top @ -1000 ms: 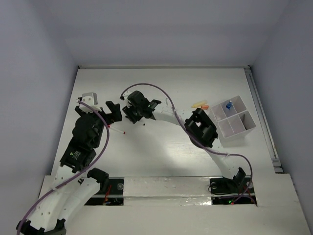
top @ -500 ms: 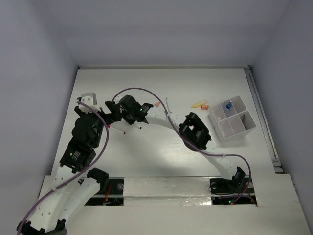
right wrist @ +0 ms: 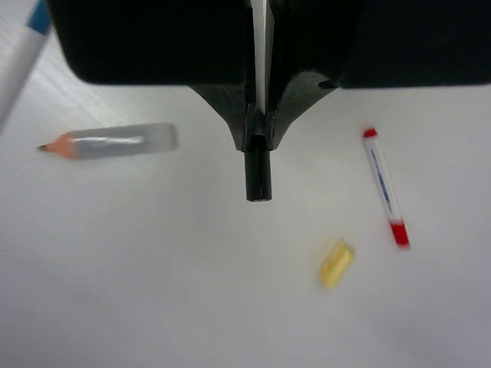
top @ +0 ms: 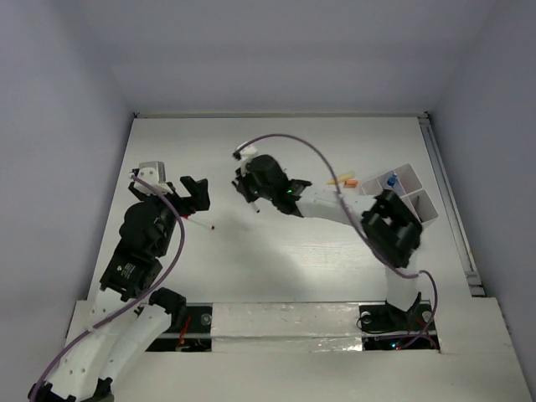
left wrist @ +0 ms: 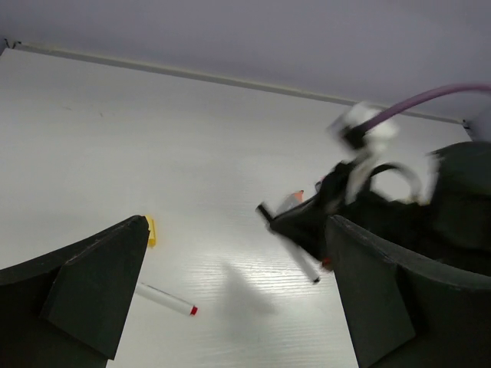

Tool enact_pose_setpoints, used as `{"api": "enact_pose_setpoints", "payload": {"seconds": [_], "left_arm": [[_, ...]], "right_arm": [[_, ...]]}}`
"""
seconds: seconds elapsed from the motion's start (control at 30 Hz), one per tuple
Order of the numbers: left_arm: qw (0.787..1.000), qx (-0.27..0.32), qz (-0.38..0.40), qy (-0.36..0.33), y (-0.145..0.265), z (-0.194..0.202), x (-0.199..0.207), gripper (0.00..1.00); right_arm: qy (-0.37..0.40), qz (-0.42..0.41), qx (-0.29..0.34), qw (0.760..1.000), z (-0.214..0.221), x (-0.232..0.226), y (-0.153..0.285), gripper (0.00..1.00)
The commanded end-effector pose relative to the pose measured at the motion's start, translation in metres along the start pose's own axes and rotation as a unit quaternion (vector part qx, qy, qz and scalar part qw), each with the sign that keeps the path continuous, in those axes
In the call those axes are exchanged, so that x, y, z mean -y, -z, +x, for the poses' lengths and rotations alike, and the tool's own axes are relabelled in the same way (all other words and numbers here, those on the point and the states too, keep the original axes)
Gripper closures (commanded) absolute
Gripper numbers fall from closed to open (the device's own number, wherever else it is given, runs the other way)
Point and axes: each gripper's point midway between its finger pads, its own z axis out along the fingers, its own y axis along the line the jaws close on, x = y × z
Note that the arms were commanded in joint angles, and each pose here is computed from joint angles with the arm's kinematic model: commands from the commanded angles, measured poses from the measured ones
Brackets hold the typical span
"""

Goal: Sort the stationery into containers
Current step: Pick up the pen from the center of the board, then place the pen in the storage box.

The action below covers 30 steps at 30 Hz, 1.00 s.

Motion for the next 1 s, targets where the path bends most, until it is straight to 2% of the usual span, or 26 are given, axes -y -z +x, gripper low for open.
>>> {"api": "enact_pose_setpoints", "payload": {"seconds": [0.0, 0.03, 0.07, 0.1, 0.13, 0.2, 0.23, 0.3, 0.37, 0.4, 0.43, 0.47, 0.53, 0.67, 0.73, 0.8, 0.97], "left_arm": [[0.999, 0.028, 0.044, 0.011, 0.006, -0.013, 0.017, 0.01], [0.998, 0.031, 0.054, 0.011, 0.008, -0.014, 0.02, 0.01], [0.998, 0.032, 0.059, 0.011, 0.009, -0.014, 0.022, 0.01], [0.997, 0.03, 0.077, 0.011, 0.012, -0.014, 0.03, 0.01], [0.996, 0.035, 0.086, 0.012, 0.016, -0.016, 0.032, 0.01], [0.995, 0.04, 0.094, 0.013, 0.02, -0.019, 0.035, 0.01], [0.993, 0.043, 0.11, 0.014, 0.025, -0.02, 0.041, 0.01], [0.991, 0.045, 0.122, 0.014, 0.03, -0.021, 0.046, 0.01], [0.989, 0.049, 0.139, 0.017, 0.036, -0.023, 0.052, 0.01], [0.987, 0.049, 0.149, 0.017, 0.04, -0.024, 0.055, 0.01], [0.987, 0.052, 0.149, 0.018, 0.041, -0.025, 0.055, 0.01], [0.986, 0.051, 0.157, 0.019, 0.044, -0.024, 0.058, 0.01], [0.986, 0.053, 0.16, 0.02, 0.046, -0.025, 0.059, 0.01], [0.983, 0.057, 0.174, 0.024, 0.053, -0.028, 0.063, 0.01], [0.983, 0.058, 0.175, 0.024, 0.055, -0.028, 0.063, 0.01], [0.982, 0.059, 0.177, 0.026, 0.057, -0.029, 0.064, 0.01], [0.981, 0.06, 0.181, 0.026, 0.059, -0.029, 0.065, 0.01]], "right_arm": [[-0.071, 0.036, 0.214, 0.974, -0.11, 0.044, 0.075, 1.0], [-0.083, 0.063, 0.255, 0.961, -0.131, 0.061, 0.114, 1.0], [-0.088, 0.094, 0.269, 0.955, -0.13, 0.084, 0.133, 1.0], [-0.088, 0.125, 0.258, 0.954, -0.1, 0.1, 0.143, 1.0], [-0.102, 0.174, 0.299, 0.933, -0.113, 0.123, 0.188, 1.0], [-0.11, 0.246, 0.313, 0.911, -0.096, 0.16, 0.227, 1.0], [-0.117, 0.299, 0.295, 0.9, -0.062, 0.181, 0.241, 1.0], [-0.129, 0.358, 0.331, 0.864, -0.055, 0.208, 0.295, 1.0], [-0.13, 0.428, 0.311, 0.839, -0.017, 0.231, 0.321, 1.0], [-0.126, 0.479, 0.311, 0.811, 0.001, 0.246, 0.348, 1.0], [-0.138, 0.495, 0.327, 0.793, -0.002, 0.252, 0.362, 1.0], [-0.125, 0.522, 0.307, 0.786, 0.016, 0.259, 0.369, 1.0], [-0.141, 0.567, 0.299, 0.754, 0.033, 0.269, 0.389, 1.0], [-0.144, 0.61, 0.281, 0.727, 0.057, 0.277, 0.404, 1.0], [-0.14, 0.638, 0.274, 0.706, 0.066, 0.283, 0.41, 1.0], [-0.134, 0.646, 0.27, 0.702, 0.068, 0.286, 0.411, 1.0], [-0.154, 0.638, 0.253, 0.711, 0.079, 0.288, 0.39, 1.0]]}}
